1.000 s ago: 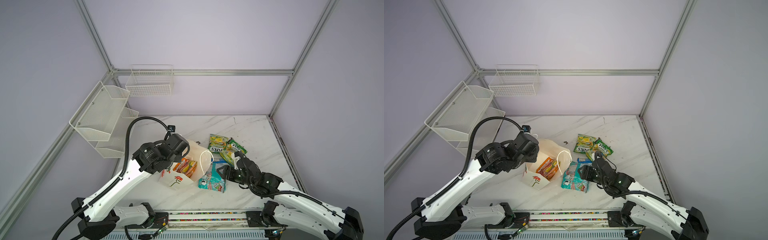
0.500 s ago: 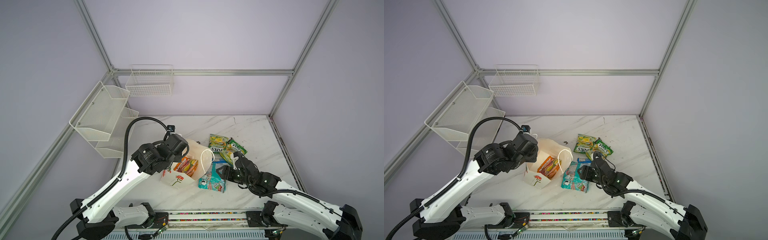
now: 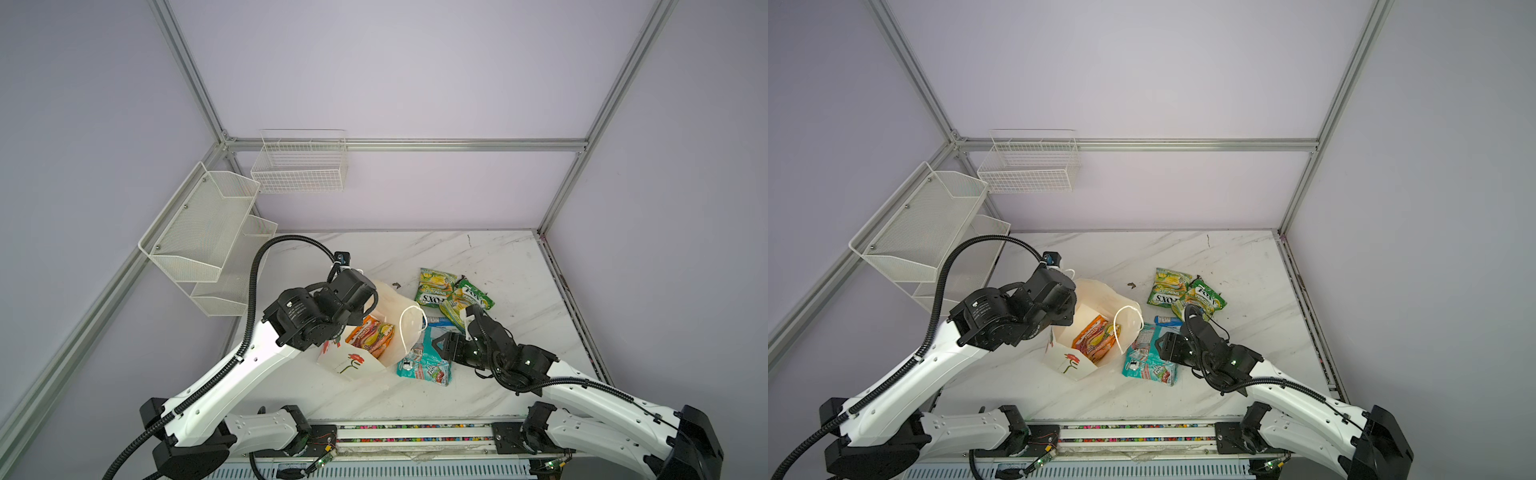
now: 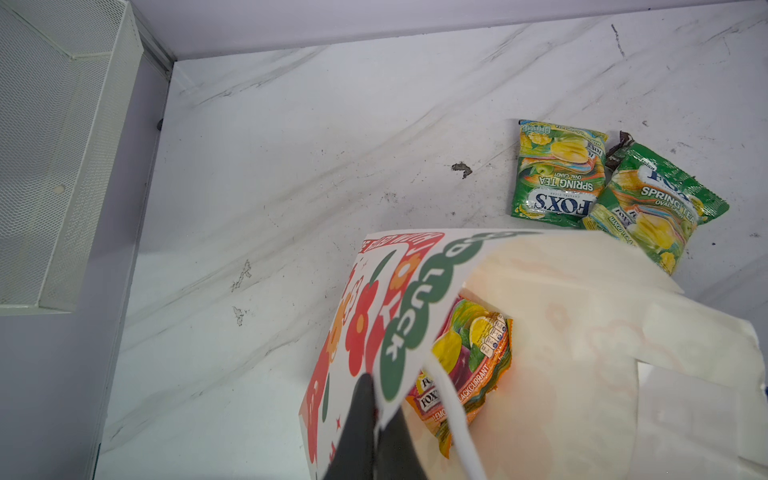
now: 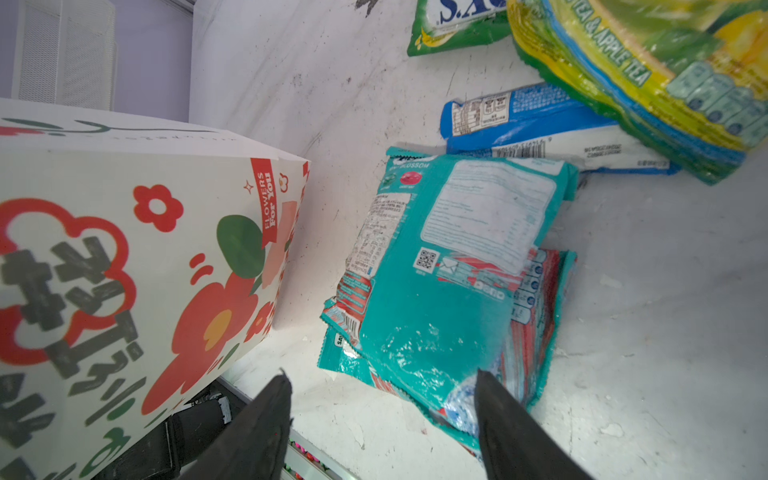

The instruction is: Place the snacks into the paper bag

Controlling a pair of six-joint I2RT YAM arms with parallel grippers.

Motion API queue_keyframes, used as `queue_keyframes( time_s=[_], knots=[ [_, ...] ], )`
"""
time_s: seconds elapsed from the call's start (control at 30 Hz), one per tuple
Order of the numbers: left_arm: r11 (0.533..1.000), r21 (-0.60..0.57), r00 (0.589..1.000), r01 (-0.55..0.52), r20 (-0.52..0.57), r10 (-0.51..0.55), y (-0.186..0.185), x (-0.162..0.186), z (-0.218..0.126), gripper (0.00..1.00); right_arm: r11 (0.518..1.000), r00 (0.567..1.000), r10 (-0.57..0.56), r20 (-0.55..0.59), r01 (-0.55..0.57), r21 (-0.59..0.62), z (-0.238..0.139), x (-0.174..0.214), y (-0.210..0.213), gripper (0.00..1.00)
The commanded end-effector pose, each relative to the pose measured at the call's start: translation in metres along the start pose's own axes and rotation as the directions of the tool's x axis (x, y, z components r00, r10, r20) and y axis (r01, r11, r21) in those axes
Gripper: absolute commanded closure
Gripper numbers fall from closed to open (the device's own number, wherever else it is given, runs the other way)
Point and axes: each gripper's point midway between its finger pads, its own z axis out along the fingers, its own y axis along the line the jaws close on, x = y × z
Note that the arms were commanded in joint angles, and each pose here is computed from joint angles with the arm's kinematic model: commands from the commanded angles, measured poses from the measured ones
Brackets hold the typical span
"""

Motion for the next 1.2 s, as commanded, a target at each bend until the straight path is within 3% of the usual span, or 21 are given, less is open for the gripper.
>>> queue_keyframes(
  time_s=[0.0, 1.17],
  knots=[
    [0.998, 0.019, 0.997, 0.055, 0.045, -0.056, -0.001, -0.008, -0.001, 1.00, 0.999, 0.999, 0.031, 0.017, -0.032, 0.025, 0.004, 0.000, -0.009, 0.29],
    [0.998, 0.020, 0.998, 0.061, 0.027, -0.062, -0.005, -0.003, 0.006, 1.00, 0.997, 0.996, 0.072, -0.045, -0.071, 0.033, 0.039, 0.019, -0.033, 0.29]
  ],
)
